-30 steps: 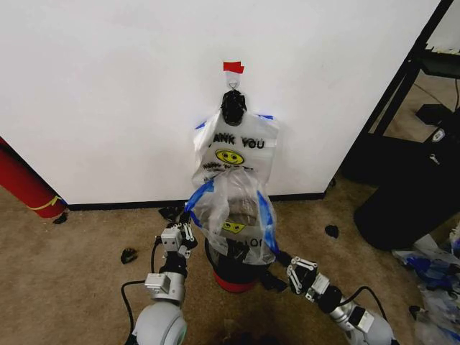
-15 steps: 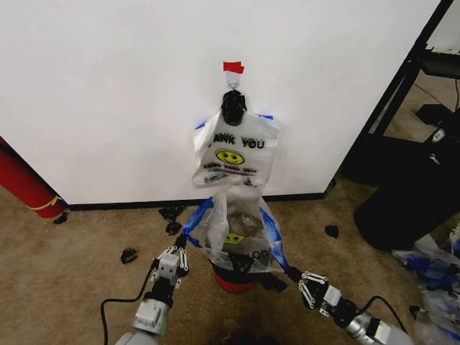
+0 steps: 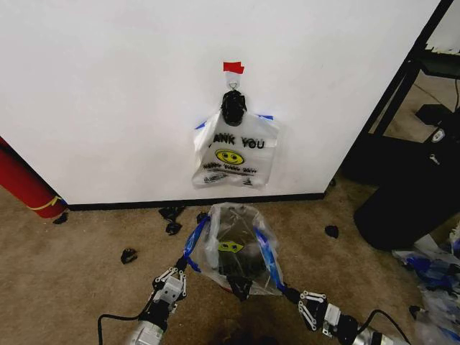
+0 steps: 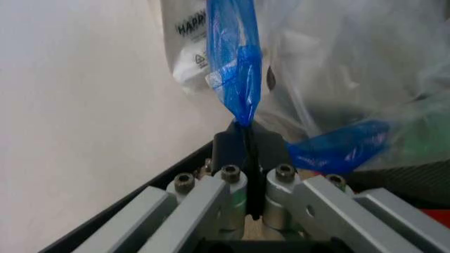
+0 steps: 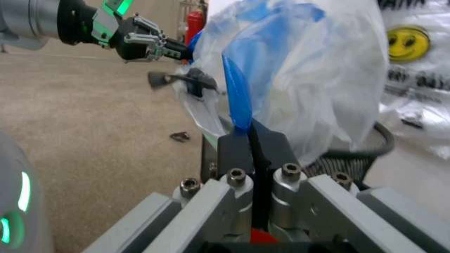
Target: Pick up the garbage bag from the wall and place it over the trash bin.
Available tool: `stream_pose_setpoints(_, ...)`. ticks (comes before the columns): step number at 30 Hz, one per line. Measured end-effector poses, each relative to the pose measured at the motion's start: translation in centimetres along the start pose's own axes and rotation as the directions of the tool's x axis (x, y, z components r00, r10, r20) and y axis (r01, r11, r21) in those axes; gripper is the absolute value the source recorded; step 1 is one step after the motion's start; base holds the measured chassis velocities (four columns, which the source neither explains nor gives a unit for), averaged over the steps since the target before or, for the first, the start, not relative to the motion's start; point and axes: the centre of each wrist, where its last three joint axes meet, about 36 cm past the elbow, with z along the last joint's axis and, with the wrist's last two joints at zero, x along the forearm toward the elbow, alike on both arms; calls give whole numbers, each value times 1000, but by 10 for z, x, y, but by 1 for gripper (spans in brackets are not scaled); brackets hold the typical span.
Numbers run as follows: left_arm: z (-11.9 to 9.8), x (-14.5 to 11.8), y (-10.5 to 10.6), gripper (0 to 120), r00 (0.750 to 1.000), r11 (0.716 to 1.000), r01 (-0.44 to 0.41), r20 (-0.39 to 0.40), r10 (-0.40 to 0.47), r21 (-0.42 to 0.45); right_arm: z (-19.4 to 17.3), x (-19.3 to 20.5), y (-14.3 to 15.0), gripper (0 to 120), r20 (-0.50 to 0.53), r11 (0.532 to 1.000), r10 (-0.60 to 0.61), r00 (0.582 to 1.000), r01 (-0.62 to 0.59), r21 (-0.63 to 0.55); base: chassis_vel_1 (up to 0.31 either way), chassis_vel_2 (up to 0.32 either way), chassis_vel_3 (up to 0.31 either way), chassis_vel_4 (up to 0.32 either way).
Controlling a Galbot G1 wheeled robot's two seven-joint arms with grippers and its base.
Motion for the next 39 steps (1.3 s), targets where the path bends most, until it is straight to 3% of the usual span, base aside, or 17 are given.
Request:
stream_pose_setpoints(10, 25, -18, -4, 0, 1000, 1000, 10, -15, -11, -25, 36, -1, 6, 0, -4, 987, 135, 991, -135, -86, 0, 0, 0, 0)
stream_pose_setpoints(19, 0, -11, 6, 0, 999, 1000, -17, 41, 18, -19, 26, -1, 9, 0, 69, 993, 31, 997, -23, -119, 0, 0, 0, 0)
stream_pose_setpoints(23, 1, -10, 11, 0, 999, 999, -35, 36, 37, -38, 25, 7, 4, 0, 55, 994, -18, 998, 24, -106, 0, 0, 0, 0)
stream_pose_setpoints(31, 37, -4, 12, 0, 997, 993, -77, -34, 74, -87, 39, 27, -7, 0, -20, 994, -48, 999, 45, -99, 0, 0, 0, 0)
stream_pose_setpoints(39, 50, -20, 14, 0, 998, 995, -43, -48, 39, -90, 59, 9, 5, 0, 11, 977, 132, 991, -128, -172, 0, 0, 0, 0)
